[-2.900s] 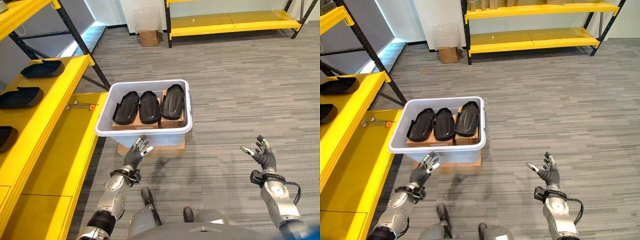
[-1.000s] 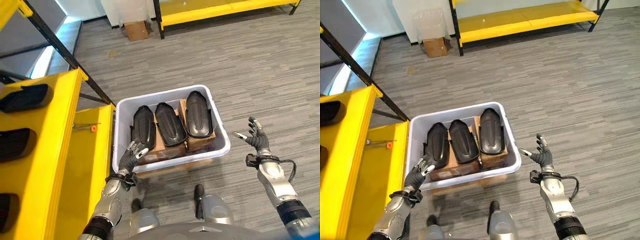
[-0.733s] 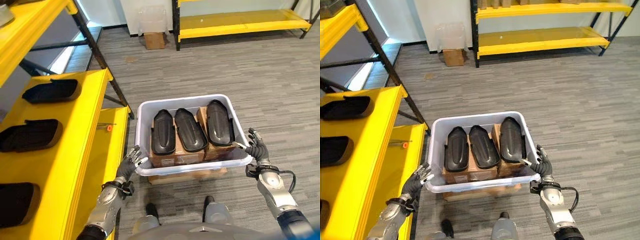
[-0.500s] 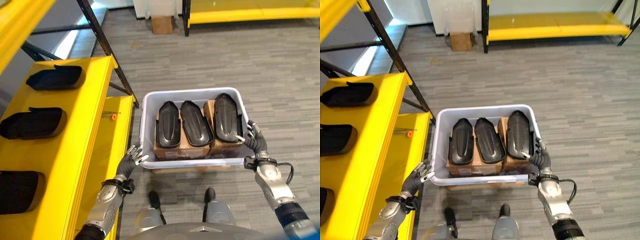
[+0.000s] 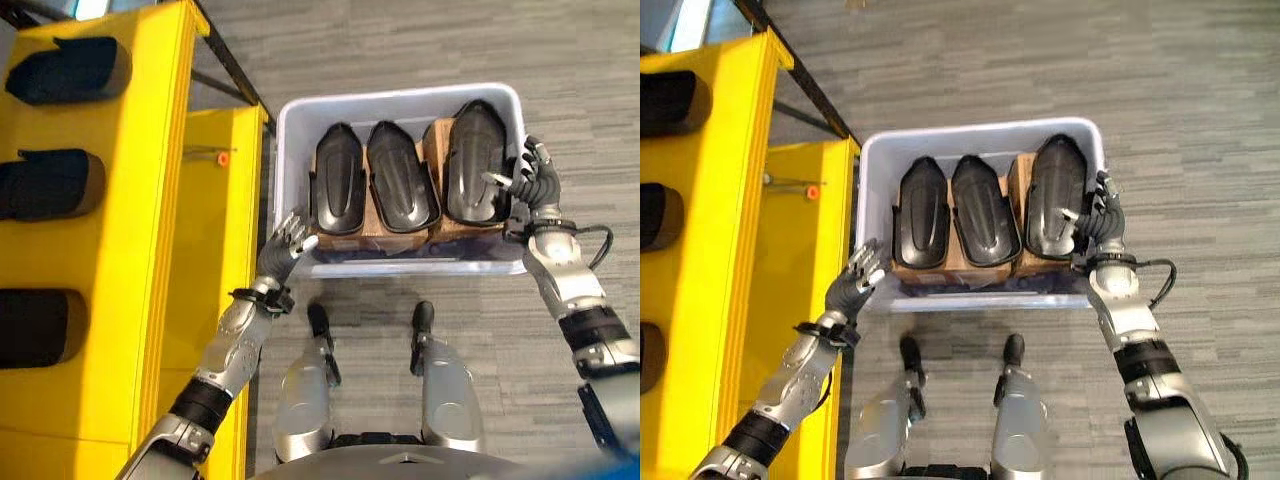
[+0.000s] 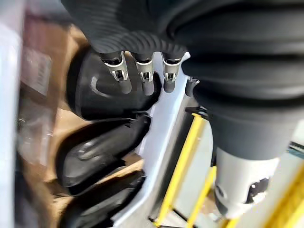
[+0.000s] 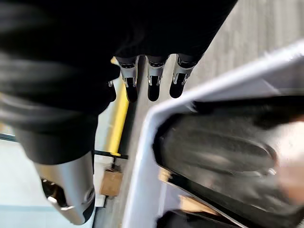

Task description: Move parts from the plastic box to the shelf.

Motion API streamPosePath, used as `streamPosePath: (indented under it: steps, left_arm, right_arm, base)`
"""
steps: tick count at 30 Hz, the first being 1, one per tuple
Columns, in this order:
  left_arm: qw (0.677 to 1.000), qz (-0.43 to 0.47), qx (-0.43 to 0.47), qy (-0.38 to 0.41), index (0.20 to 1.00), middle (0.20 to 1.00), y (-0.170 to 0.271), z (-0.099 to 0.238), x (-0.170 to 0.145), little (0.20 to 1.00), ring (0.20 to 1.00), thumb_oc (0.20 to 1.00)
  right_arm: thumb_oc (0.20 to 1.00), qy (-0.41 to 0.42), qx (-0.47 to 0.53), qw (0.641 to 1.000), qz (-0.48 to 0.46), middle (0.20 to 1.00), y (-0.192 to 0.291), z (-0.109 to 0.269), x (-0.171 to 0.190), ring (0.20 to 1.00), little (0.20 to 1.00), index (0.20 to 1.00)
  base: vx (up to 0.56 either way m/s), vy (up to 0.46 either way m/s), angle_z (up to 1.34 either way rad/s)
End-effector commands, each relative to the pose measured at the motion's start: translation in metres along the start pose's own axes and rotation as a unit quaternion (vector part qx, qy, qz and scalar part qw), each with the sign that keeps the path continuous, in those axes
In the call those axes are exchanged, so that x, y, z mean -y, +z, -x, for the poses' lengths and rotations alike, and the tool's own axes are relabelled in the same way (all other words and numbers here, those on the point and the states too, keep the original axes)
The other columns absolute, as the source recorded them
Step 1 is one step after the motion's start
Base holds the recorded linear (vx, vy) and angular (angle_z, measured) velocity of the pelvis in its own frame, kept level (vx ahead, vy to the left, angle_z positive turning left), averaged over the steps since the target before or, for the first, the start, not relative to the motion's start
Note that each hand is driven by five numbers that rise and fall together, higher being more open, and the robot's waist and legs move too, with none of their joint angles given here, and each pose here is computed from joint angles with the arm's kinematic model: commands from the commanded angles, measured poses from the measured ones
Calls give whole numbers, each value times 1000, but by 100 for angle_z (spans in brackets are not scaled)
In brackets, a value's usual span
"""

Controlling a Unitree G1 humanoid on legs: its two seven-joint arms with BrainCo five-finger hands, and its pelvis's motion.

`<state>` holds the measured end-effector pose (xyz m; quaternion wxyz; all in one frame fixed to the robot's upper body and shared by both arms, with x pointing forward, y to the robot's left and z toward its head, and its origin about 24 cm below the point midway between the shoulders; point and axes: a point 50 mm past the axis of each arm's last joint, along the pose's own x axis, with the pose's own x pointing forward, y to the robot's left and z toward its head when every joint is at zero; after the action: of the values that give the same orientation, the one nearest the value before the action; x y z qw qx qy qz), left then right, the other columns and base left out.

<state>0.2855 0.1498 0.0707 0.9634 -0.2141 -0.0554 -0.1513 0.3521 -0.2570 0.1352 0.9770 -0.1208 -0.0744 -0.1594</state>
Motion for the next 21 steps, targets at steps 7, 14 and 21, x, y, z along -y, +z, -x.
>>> streamPosePath:
  steps: [7, 14, 21]
  left_arm:
    - [995, -53, 63, -57, 1000, 1000, 28, -9, 30, 1000, 1000, 1000]
    - [996, -50, 61, -47, 1000, 1000, 26, -12, 33, 1000, 1000, 1000]
    - [994, -46, 74, -59, 1000, 1000, 28, -10, 35, 1000, 1000, 1000]
  right_arm:
    - [1000, -8, 111, 993, 31, 1000, 75, -31, -8, 1000, 1000, 1000]
    - [1000, -39, 77, 994, 62, 1000, 79, -43, -17, 1000, 1000, 1000]
    - [1000, -119, 27, 987, 100, 1000, 67, -50, -5, 1000, 1000, 1000]
  base:
    - [-128, 24, 4]
    - [-52, 36, 3]
    - [-28, 8, 5]
